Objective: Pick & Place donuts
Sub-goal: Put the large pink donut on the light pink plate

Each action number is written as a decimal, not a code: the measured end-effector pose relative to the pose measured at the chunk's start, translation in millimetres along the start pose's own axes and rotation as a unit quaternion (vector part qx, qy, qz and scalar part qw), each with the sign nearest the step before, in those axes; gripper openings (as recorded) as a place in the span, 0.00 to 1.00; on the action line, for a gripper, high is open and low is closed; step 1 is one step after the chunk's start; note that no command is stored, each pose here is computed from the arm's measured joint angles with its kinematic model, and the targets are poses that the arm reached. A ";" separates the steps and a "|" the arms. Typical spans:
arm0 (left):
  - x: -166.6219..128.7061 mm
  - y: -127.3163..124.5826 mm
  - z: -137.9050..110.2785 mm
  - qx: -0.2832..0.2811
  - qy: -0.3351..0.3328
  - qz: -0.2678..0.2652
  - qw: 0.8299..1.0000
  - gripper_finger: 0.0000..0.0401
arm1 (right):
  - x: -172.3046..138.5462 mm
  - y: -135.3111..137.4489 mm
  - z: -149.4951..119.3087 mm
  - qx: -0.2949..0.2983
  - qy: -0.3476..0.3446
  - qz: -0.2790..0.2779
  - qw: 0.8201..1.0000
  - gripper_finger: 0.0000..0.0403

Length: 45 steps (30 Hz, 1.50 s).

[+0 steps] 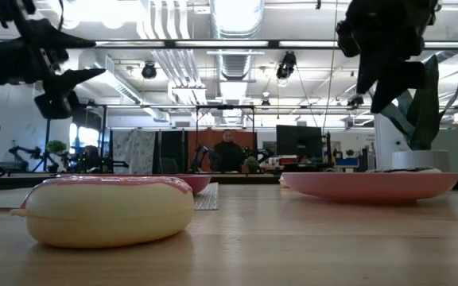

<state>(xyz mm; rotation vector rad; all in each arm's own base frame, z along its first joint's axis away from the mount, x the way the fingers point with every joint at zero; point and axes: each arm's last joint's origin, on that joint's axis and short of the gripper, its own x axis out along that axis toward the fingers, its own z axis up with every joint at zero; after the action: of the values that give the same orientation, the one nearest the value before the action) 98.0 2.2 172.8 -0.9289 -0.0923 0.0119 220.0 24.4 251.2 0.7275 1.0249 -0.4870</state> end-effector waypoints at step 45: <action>191.7 -137.3 -105.4 0.245 0.420 0.188 0.853 0.41 | 15.7 6.2 -0.3 -0.177 0.048 -0.022 0.983 0.59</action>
<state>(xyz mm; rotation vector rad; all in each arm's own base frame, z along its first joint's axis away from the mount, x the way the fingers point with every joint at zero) 293.8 -154.7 234.2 -0.3623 0.8790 -0.0095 231.1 28.2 239.1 0.4137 1.1817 -0.2970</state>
